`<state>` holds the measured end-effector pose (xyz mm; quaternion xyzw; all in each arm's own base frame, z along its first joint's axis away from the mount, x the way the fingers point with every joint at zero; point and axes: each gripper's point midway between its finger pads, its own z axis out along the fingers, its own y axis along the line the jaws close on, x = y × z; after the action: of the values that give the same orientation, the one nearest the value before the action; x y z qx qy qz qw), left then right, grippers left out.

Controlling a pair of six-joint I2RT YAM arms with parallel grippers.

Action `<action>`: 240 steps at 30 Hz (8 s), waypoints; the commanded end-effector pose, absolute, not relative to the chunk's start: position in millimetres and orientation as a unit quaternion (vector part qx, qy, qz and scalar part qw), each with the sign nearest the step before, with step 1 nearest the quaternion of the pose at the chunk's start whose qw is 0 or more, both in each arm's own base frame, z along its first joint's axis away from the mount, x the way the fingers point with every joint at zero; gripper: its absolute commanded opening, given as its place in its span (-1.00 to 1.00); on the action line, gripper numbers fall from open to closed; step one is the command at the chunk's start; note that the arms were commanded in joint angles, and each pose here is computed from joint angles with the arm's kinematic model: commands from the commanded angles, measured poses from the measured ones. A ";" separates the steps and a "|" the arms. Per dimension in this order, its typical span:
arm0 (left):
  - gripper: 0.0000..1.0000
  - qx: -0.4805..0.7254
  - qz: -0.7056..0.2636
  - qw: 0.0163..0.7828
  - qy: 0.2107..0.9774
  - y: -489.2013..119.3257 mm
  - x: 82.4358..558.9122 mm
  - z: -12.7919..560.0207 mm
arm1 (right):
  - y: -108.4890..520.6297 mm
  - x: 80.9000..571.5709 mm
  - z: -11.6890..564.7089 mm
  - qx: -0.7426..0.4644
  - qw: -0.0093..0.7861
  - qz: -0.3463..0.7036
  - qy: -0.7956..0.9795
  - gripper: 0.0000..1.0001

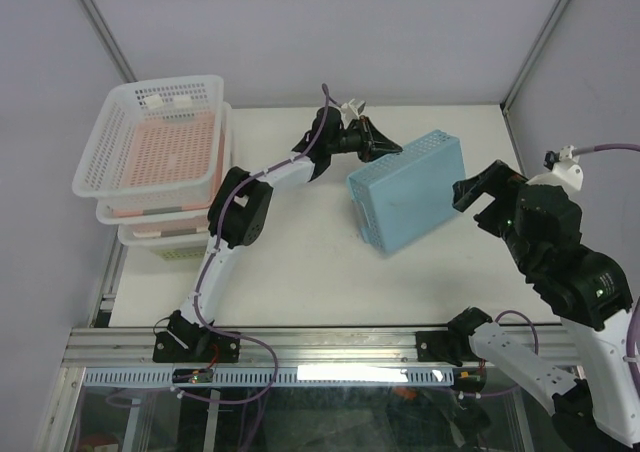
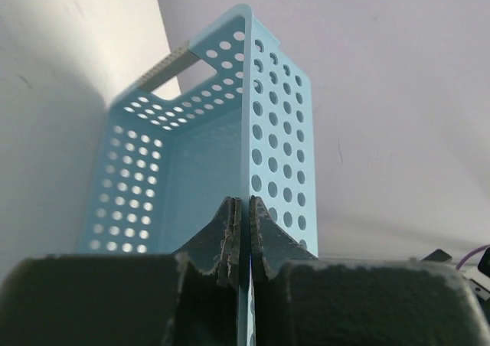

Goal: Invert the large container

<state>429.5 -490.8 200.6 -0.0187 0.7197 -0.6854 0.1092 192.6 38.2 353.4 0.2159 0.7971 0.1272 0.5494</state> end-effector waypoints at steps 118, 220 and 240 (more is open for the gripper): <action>0.98 0.148 -0.493 0.215 0.830 -453.6 304.3 184.3 | -4.3 184.6 168.8 0.485 0.292 0.139 0.813 0.86; 0.98 0.184 -0.408 0.256 0.857 -411.7 271.8 190.1 | 32.0 422.5 108.7 0.218 0.396 0.070 0.889 -0.05; 0.98 0.183 -0.393 0.226 0.872 -402.3 260.9 160.1 | 17.5 524.2 92.8 0.183 0.372 -0.007 0.910 -0.41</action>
<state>263.7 -395.9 147.6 0.1715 0.8857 -0.3743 0.2146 508.3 33.9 81.3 0.1790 0.9154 0.0381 0.3586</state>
